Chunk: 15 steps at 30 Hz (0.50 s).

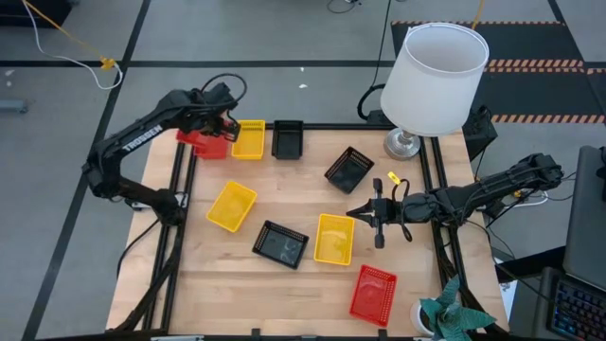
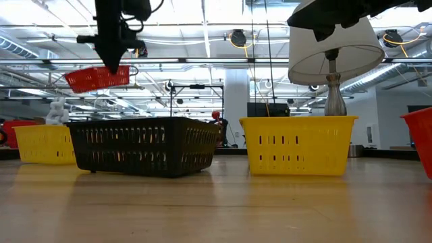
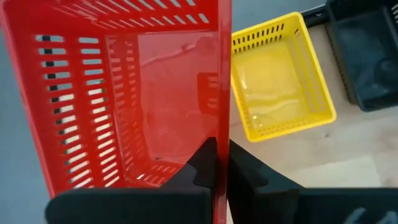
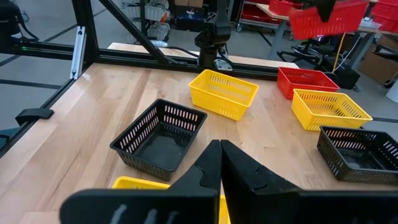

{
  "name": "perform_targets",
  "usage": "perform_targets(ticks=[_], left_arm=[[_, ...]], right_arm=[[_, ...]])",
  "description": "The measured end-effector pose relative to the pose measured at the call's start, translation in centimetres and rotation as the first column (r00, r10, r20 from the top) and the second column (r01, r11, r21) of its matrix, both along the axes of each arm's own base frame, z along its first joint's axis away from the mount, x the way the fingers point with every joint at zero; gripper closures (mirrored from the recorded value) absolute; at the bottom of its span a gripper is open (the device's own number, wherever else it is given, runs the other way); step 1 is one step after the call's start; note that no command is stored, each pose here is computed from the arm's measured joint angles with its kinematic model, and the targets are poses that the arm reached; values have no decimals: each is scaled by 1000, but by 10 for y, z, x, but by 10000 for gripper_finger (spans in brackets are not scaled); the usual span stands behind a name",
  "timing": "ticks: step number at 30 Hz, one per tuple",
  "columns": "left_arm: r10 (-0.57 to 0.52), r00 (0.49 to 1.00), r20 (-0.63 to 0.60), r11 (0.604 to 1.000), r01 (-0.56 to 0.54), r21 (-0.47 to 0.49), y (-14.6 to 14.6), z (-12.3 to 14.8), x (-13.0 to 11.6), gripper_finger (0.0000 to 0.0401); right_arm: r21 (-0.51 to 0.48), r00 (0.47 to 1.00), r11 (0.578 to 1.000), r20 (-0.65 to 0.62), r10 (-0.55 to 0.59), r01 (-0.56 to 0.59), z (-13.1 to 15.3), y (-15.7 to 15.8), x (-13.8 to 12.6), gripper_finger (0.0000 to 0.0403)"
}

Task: Stack baskets by color
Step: Stack the bottom left red bin on top of the top red bin

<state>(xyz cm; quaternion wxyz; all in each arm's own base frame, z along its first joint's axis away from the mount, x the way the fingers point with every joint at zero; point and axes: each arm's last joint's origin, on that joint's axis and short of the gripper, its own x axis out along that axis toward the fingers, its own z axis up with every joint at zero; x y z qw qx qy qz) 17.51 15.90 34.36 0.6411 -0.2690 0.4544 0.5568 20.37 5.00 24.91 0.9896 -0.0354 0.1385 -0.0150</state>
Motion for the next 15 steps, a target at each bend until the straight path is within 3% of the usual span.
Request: perform_targets(ticks=[7,15], left_arm=[[19,999,49,999,-21,43,14,-31,6,393],[94,995,13,996,-94,2,29,-56,3,386]], right_arm=[[0,1000,1000,0,0,0,0,0,0,403],[0,1000,1000,0,0,0,0,0,0,403]])
